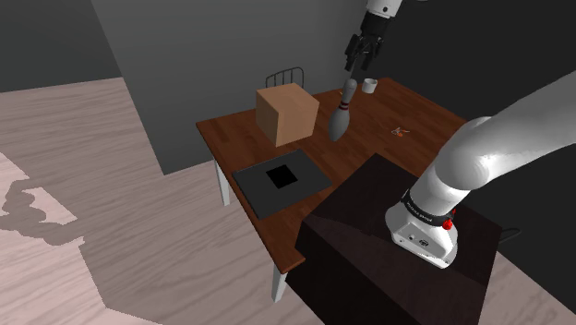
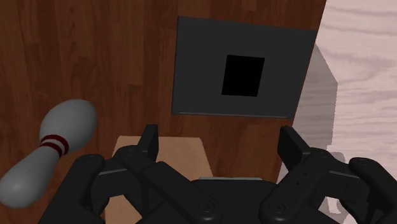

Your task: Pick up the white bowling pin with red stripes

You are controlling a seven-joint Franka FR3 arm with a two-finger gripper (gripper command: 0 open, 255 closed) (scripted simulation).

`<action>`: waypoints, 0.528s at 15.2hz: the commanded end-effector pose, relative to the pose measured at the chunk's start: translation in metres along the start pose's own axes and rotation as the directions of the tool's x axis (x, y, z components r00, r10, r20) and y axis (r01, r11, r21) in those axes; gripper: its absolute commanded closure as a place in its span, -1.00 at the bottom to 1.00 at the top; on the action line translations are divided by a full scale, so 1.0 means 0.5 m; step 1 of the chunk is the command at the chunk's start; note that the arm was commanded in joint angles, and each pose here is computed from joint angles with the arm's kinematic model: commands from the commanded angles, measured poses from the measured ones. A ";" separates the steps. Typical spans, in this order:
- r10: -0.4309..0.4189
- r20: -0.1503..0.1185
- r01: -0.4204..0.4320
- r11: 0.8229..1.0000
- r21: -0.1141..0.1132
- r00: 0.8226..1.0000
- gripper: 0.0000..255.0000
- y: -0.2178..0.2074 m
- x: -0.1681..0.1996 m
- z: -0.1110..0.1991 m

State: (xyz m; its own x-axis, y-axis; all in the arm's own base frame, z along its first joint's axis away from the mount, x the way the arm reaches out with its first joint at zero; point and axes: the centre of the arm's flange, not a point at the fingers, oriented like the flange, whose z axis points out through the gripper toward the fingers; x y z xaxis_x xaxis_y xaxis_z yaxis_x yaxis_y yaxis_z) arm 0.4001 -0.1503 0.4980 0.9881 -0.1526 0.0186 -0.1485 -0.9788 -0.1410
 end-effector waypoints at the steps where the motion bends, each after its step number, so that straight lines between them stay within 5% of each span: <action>1: 0.002 0.004 -0.002 1.000 0.000 1.000 -1.00 0.047 0.032 0.025; 8: 0.011 0.019 -0.011 1.000 0.006 1.000 -1.00 0.198 0.126 0.088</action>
State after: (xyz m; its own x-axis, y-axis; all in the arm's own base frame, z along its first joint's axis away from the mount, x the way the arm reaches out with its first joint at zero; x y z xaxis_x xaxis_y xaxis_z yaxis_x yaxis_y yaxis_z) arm 0.4464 -0.2423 0.4473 0.9869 -0.1611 0.0006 -0.1592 -0.9762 -0.1472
